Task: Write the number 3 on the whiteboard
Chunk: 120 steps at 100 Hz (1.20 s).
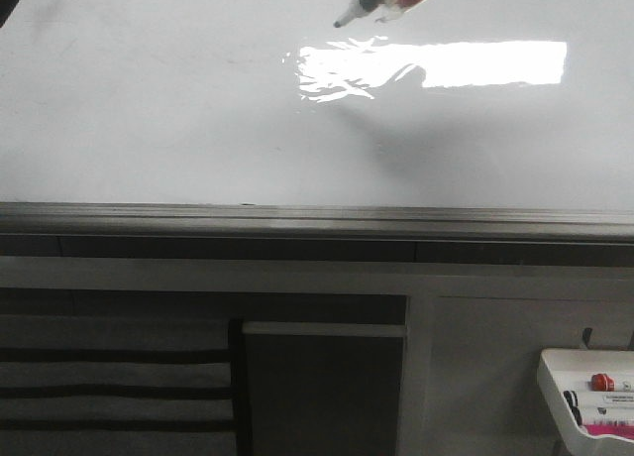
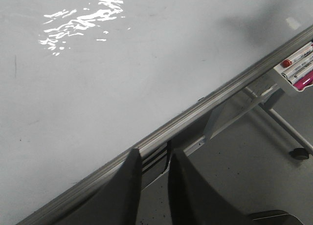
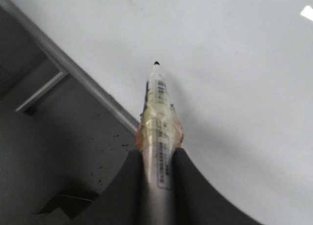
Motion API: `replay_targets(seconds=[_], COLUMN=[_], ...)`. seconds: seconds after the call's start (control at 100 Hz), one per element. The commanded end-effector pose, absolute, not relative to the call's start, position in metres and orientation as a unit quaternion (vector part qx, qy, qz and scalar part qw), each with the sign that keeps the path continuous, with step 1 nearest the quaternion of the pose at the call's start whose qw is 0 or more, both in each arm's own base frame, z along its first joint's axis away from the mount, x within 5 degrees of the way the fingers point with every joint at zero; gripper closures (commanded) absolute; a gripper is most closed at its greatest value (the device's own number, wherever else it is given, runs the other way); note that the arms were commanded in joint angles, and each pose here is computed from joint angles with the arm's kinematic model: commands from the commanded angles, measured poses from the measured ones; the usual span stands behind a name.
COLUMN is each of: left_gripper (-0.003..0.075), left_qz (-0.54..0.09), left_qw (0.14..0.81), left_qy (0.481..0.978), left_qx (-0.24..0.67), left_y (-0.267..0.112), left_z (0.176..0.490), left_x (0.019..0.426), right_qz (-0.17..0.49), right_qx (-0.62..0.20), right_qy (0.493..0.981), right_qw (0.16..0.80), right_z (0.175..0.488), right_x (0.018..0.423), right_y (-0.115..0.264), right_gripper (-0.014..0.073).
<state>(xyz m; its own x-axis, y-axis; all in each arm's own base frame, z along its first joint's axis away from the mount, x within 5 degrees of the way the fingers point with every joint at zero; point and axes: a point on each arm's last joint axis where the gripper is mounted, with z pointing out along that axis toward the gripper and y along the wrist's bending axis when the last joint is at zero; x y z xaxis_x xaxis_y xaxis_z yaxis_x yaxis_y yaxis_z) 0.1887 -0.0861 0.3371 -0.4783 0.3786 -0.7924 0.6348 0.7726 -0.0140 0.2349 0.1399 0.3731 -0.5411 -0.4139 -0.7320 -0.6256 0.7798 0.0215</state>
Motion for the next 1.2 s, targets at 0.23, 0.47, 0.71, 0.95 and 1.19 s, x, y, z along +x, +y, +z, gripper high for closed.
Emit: replay_targets(seconds=[0.23,0.47,0.71,0.95,1.19], left_gripper=[0.0683,0.0736,0.0739,0.0739,0.0739], left_qz=[-0.165,-0.160,-0.152,-0.153,-0.146], left_qw=[0.452,0.452,0.455,0.454,0.472], left_qy=[0.831,0.832,0.831,0.831,0.825], left_qx=[0.278,0.280,0.283,0.283,0.275], left_y=[-0.086,-0.085,-0.085,-0.085,-0.084], left_z=[0.353,0.352,0.352,0.352,0.355], left_x=[0.189,0.189,0.190,0.190,0.192], right_qz=[0.123,0.099,0.117,0.107,0.121], right_qx=[-0.277,-0.249,-0.249,-0.269,-0.254], right_qy=[0.845,0.859,0.877,0.865,0.890], right_qw=[0.441,0.436,0.393,0.411,0.359], right_z=[0.372,0.372,0.353,0.351,0.345], right_x=[0.268,0.276,0.262,0.274,0.248], right_y=[0.156,0.137,0.140,0.154,0.137], right_gripper=[0.0656,0.0656,0.0656,0.0656,0.0656])
